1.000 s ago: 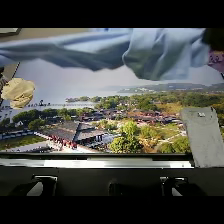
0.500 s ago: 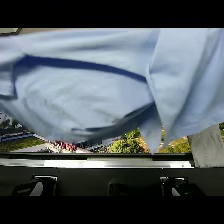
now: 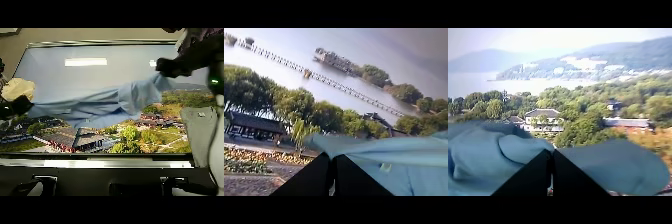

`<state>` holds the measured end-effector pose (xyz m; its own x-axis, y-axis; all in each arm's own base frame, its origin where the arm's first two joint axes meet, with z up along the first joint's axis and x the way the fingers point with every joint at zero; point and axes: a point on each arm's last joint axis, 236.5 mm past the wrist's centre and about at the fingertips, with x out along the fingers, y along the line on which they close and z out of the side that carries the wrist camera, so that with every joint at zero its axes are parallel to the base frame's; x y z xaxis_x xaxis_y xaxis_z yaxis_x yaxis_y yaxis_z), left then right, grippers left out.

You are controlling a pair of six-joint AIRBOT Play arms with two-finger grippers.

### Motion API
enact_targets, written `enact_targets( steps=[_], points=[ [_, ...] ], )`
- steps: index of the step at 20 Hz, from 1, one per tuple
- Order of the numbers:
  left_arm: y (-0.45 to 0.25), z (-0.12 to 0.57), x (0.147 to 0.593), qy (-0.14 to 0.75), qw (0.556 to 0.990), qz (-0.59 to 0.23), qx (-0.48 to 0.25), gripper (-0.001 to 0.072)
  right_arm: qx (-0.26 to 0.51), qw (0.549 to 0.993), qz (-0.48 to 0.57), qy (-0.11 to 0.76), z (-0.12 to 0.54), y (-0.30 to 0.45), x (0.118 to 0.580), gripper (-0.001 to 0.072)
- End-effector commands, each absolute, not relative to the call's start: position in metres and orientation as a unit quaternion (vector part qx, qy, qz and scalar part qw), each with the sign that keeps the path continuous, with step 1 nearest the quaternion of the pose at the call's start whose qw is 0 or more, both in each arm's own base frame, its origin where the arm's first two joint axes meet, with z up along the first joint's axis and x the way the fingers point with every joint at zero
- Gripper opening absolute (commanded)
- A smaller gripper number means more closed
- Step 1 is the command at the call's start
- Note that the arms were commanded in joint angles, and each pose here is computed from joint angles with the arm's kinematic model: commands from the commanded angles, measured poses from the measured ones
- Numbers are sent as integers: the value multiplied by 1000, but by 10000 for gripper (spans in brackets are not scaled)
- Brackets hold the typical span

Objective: Fold the clothes and pants, and hang the long-sleeved shirts on hangers.

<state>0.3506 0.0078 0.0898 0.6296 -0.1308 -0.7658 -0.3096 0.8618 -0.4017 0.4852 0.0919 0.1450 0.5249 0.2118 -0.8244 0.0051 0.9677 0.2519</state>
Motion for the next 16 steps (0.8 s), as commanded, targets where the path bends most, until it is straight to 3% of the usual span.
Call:
enact_targets(
  steps=[1, 4, 5, 6, 7, 12, 16],
  points=[
    [6, -14, 356, 459, 820, 94, -329, 16, 216, 801, 55, 555, 28, 128, 524, 37],
    [9, -35, 362, 469, 811, 106, -333, 17, 262, 792, 39, 551, 13, 134, 537, 44],
    [11, -33, 365, 462, 815, 107, -333, 17, 249, 801, 44, 543, 22, 128, 539, 117],
    [12, -32, 366, 458, 817, 108, -333, 17, 235, 809, 55, 536, 33, 123, 538, 255],
    [12, -31, 366, 458, 817, 107, -333, 17, 226, 816, 58, 530, 47, 109, 535, 334],
    [7, -31, 359, 478, 807, 101, -331, 18, 183, 819, 46, 542, 102, 1, 480, 336],
    [3, -35, 352, 494, 798, 98, -330, 18, 286, 753, 115, 582, 73, 31, 428, 341]
  ],
)
